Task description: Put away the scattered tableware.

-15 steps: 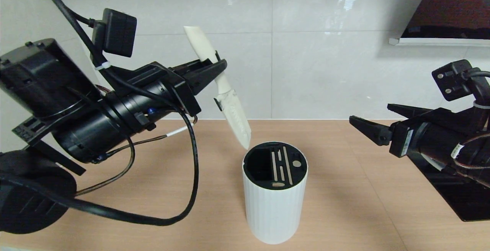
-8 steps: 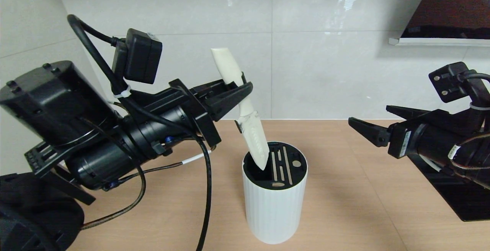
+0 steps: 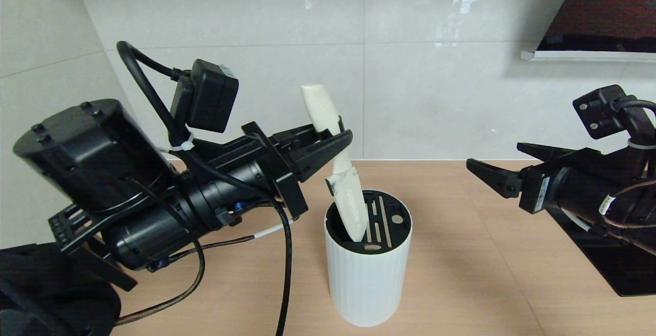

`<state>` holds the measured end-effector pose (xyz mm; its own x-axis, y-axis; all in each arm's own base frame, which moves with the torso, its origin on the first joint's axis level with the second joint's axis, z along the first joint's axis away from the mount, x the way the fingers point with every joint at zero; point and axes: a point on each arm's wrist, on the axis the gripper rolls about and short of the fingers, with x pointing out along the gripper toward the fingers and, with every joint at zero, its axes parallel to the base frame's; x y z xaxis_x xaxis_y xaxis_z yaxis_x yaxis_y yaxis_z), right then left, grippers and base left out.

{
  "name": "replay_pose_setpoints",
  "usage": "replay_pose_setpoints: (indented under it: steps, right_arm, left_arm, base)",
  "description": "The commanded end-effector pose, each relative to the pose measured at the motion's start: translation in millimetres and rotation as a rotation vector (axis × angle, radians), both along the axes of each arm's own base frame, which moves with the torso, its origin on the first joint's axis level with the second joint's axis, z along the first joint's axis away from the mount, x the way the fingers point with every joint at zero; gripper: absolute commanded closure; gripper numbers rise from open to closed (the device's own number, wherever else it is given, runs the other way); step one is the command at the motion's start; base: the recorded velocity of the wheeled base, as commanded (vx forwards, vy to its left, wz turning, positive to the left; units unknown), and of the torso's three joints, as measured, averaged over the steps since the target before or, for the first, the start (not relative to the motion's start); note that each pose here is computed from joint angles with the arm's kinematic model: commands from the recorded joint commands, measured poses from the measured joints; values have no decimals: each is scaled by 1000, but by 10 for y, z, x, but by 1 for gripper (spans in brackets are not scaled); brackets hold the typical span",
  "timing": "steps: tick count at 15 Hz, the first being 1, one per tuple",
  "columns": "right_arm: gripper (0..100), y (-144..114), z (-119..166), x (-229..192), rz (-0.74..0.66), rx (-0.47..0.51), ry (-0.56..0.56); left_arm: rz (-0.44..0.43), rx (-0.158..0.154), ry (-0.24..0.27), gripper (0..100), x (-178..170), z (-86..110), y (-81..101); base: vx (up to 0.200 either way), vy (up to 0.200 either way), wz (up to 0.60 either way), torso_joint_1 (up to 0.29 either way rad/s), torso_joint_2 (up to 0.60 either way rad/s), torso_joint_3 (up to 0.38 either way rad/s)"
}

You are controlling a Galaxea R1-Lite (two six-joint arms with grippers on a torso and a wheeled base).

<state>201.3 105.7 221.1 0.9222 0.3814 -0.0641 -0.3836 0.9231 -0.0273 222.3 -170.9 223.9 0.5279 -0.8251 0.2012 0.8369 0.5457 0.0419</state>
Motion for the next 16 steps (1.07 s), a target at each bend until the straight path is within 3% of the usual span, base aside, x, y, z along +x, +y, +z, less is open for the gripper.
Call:
replay_pose_setpoints:
  steps: [1, 3, 7, 12, 16]
  right_arm:
    - [0, 1, -1, 0, 0, -1, 0]
    - [0, 1, -12, 6, 0, -3, 4]
    - [0, 4, -12, 5, 0, -3, 4]
    - [0, 4, -12, 5, 2, -3, 4]
    - [0, 0, -42, -2, 2, -9, 13]
  left_arm:
    - [-1, 11, 16, 100, 18, -46, -15]
    - [3, 9, 14, 100, 12, -37, -5]
    - [9, -15, -45, 100, -89, 115, 78]
    - [10, -23, -58, 100, -155, 158, 125]
    - [6, 19, -1, 100, -64, -25, 55]
  base:
    - [0, 0, 0, 0, 0, 0]
    - [0, 0, 0, 0, 0, 0]
    - [0, 0, 0, 0, 0, 0]
    - [0, 0, 0, 0, 0, 0]
    - [0, 0, 0, 0, 0, 0]
